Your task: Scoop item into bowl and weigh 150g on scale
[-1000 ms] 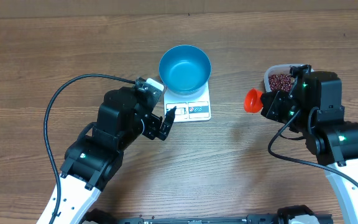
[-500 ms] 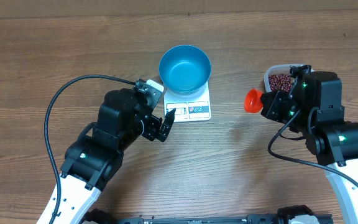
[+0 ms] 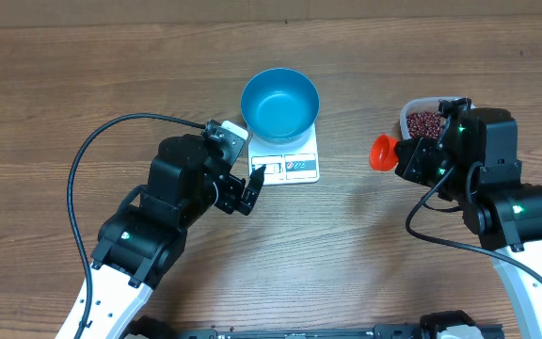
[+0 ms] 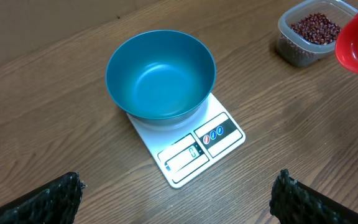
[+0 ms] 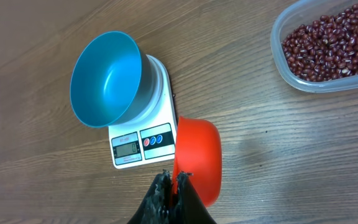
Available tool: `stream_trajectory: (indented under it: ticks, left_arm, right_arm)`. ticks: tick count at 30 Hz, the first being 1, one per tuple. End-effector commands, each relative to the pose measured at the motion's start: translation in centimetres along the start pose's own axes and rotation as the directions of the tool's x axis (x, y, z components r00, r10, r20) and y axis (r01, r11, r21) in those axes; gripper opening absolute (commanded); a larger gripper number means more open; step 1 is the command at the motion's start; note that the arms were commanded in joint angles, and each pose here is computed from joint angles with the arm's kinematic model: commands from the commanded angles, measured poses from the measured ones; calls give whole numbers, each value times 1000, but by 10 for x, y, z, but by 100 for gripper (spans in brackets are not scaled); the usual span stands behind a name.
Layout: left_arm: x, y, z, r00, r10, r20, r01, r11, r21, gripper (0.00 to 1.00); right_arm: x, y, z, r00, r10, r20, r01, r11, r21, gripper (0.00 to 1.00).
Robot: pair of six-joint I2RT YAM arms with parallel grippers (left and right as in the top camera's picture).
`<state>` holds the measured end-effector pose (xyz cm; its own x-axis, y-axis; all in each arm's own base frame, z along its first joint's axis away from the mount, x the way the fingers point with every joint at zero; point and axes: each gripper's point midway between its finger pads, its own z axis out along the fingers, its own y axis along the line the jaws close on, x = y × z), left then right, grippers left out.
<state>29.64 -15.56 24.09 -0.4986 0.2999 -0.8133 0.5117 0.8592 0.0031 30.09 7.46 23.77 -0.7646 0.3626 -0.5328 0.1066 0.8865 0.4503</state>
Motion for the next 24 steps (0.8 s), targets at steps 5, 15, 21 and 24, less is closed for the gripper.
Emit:
stream_trajectory:
  ticks: [5,15,21,24]
  left_arm:
    - [-10,0,-4,1000,-9,25,9,1000,4,100]
    - [-10,0,-4,1000,-9,25,9,1000,4,100]
    - [-10,0,-4,1000,-9,25,9,1000,4,99]
    - [-10,0,-4,1000,-9,25,9,1000,4,100]
  right_arm:
    - [-8,5,-7,1000,-2,28,3,1000,-15,4]
    - [-4,-7,-8,999,-30,15,30,999,43,4]
    - [-4,-17,-7,997,-70,15,68,993,98,4]
    - [-6,-22,-5,995,-104,14,101,987,127,4]
